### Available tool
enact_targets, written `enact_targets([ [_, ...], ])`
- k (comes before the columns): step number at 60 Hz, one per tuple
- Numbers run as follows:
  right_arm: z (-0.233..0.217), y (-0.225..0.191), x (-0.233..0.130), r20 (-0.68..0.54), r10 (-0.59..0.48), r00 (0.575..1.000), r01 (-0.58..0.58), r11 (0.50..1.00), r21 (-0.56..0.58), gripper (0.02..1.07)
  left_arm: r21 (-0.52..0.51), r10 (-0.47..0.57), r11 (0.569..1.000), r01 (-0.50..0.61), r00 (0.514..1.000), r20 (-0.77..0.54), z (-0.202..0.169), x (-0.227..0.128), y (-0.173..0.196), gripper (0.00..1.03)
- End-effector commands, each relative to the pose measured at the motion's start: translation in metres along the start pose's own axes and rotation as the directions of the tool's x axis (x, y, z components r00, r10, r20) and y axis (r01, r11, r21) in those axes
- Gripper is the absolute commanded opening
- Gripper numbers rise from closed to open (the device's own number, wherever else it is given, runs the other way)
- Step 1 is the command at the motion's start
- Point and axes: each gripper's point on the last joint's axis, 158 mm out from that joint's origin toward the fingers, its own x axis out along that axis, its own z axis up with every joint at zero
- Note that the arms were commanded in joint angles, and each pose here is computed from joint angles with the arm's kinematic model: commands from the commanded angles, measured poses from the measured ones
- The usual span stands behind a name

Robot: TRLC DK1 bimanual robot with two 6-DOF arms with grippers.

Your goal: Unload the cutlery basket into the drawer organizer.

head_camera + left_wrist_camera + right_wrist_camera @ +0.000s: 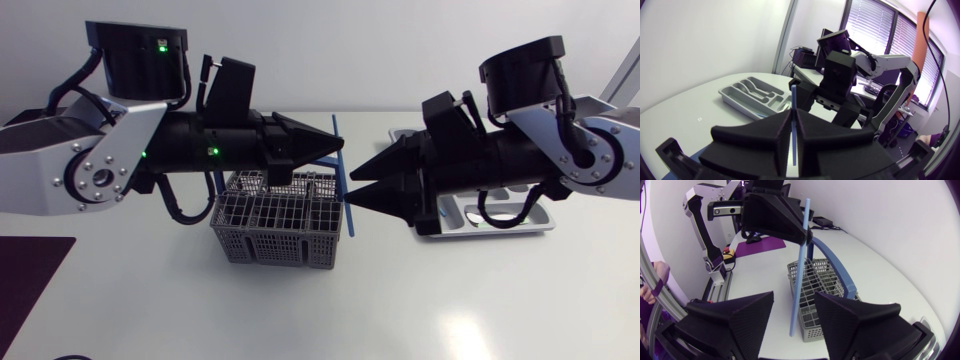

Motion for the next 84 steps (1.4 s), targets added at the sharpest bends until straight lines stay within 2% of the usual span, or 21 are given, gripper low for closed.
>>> enact_targets([
  [1, 0.007, -0.003, 0.005, 0.009, 0.006, 1.0, -0.006, 1.0, 0.015, 0.53, -0.005, -0.03, 1.0, 0.03, 0.999, 0.028, 0.015, 0.004, -0.007, 0.1],
  [12, 0.003, -0.001, 0.008, 0.008, 0.007, 1.0, -0.007, 1.0, 0.015, 0.41, -0.004, -0.037, 0.999, 0.037, 0.999, 0.031, 0.016, 0.005, -0.011, 0.1],
  [18, 0.002, -0.002, 0.007, 0.007, -0.001, 1.0, 0.001, 1.0, 0.011, 0.24, -0.008, -0.037, 0.999, 0.038, 0.999, 0.032, 0.017, 0.004, -0.012, 0.1],
  [22, 0.002, -0.002, 0.006, 0.004, -0.003, 1.0, 0.003, 1.0, 0.015, 0.09, -0.005, -0.038, 0.999, 0.038, 0.999, 0.036, 0.019, 0.003, -0.013, 0.1],
  [36, -0.003, 0.006, 0.007, -0.006, 0.009, 1.0, -0.009, 1.0, 0.014, 0.08, -0.005, -0.037, 0.999, 0.037, 0.998, 0.043, 0.022, 0.002, -0.014, 0.12],
  [39, -0.003, 0.008, 0.006, -0.005, 0.008, 1.0, -0.008, 1.0, 0.009, 0.08, -0.002, -0.034, 0.999, 0.035, 0.998, 0.047, 0.024, 0.001, -0.013, 0.22],
  [44, -0.005, 0.012, 0.003, -0.008, 0.008, 1.0, -0.008, 1.0, 0.008, 0.08, -0.001, -0.026, 1.0, 0.026, 0.998, 0.062, 0.031, -0.003, -0.011, 0.5],
  [46, -0.006, 0.013, 0.001, -0.011, 0.007, 1.0, -0.007, 1.0, 0.004, 0.08, 0.001, -0.012, 1.0, 0.012, 0.997, 0.076, 0.038, -0.009, -0.008, 0.66],
  [49, -0.008, 0.014, -0.003, -0.016, 0.001, 1.0, -0.001, 1.0, 0.002, 0.08, 0.0, 0.006, 1.0, -0.006, 0.996, 0.091, 0.045, -0.014, -0.003, 0.84],
  [53, -0.011, 0.012, -0.01, -0.022, -0.014, 1.0, 0.014, 1.0, -0.001, 0.08, 0.003, 0.044, 0.999, -0.044, 0.992, 0.115, 0.056, -0.025, 0.007, 0.98],
  [64, -0.026, -0.012, -0.037, -0.045, -0.092, 0.995, 0.093, 0.996, 0.015, 0.08, 0.003, 0.18, 0.983, -0.183, 0.972, 0.148, 0.073, -0.067, 0.043, 0.99],
  [72, -0.044, -0.054, -0.06, -0.062, -0.194, 0.979, 0.198, 0.978, 0.072, 0.08, 0.042, 0.265, 0.962, -0.269, 0.961, 0.075, 0.055, -0.082, 0.061, 0.99],
  [76, -0.055, -0.081, -0.072, -0.077, -0.244, 0.967, 0.252, 0.961, 0.116, 0.08, 0.057, 0.328, 0.942, -0.33, 0.944, 0.037, 0.04, -0.091, 0.077, 0.99],
  [84, -0.08, -0.134, -0.087, -0.129, -0.328, 0.936, 0.349, 0.914, 0.207, 0.08, 0.113, 0.388, 0.917, -0.382, 0.921, -0.034, 0.017, -0.099, 0.088, 0.99],
])
